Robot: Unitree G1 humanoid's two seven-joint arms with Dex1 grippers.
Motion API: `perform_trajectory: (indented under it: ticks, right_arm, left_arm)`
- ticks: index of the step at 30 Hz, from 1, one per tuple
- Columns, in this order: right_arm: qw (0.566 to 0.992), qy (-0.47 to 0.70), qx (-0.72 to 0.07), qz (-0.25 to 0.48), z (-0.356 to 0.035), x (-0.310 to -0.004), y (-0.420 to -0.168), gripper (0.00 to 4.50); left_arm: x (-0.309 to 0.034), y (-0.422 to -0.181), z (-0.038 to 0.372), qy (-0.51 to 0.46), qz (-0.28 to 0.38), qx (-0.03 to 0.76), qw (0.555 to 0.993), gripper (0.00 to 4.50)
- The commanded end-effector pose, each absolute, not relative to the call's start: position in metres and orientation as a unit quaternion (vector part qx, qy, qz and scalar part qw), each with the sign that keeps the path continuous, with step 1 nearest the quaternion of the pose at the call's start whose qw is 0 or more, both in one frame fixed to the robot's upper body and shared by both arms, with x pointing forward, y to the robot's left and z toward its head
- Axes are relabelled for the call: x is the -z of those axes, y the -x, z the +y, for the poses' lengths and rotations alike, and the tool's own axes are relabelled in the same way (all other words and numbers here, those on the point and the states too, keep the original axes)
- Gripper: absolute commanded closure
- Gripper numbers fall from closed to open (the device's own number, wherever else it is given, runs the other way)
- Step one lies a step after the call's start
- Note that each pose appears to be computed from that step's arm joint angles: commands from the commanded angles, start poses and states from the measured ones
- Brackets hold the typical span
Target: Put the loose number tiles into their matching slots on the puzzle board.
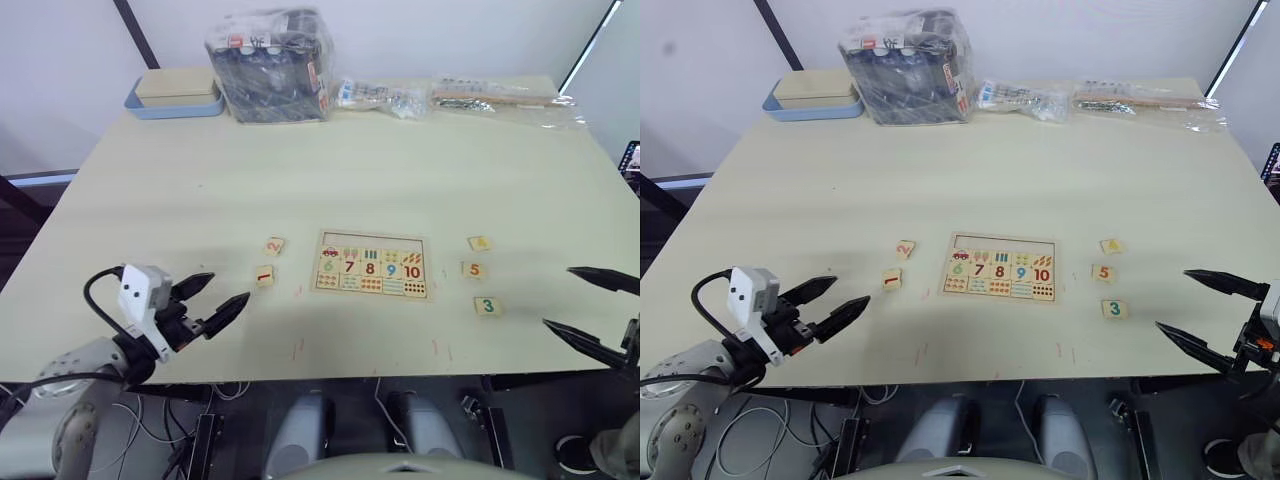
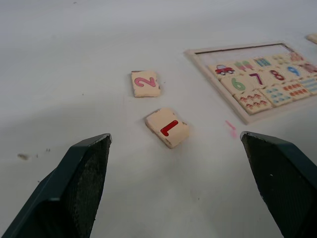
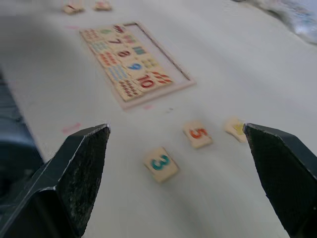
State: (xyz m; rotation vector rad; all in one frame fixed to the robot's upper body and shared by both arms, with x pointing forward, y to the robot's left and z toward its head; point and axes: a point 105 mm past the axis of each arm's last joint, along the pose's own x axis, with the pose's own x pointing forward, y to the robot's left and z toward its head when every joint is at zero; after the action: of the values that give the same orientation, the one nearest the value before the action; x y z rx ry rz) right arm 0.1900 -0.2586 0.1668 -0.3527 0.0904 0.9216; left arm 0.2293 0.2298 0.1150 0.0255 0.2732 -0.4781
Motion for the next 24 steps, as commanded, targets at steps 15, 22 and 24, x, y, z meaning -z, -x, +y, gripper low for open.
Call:
perform_trajectory:
  ticks: [15, 22, 24]
  right_arm:
    - [0.817, 0.169, -0.551, 0.001, -0.241, -0.186, -0.177, 0.00]
    - [0.808, 0.149, -0.570, -0.020, -0.236, -0.194, -0.176, 0.00]
    - [0.809, 0.145, -0.568, -0.024, -0.237, -0.196, -0.177, 0.00]
  left_arm:
    - [-0.127, -0.257, 0.193, -0.005, 0.234, 0.027, 0.972, 0.05]
    - [-0.124, -0.268, 0.177, 0.001, 0.242, 0.020, 0.970, 0.05]
    - [-0.122, -0.269, 0.176, -0.002, 0.245, 0.017, 0.969, 0.05]
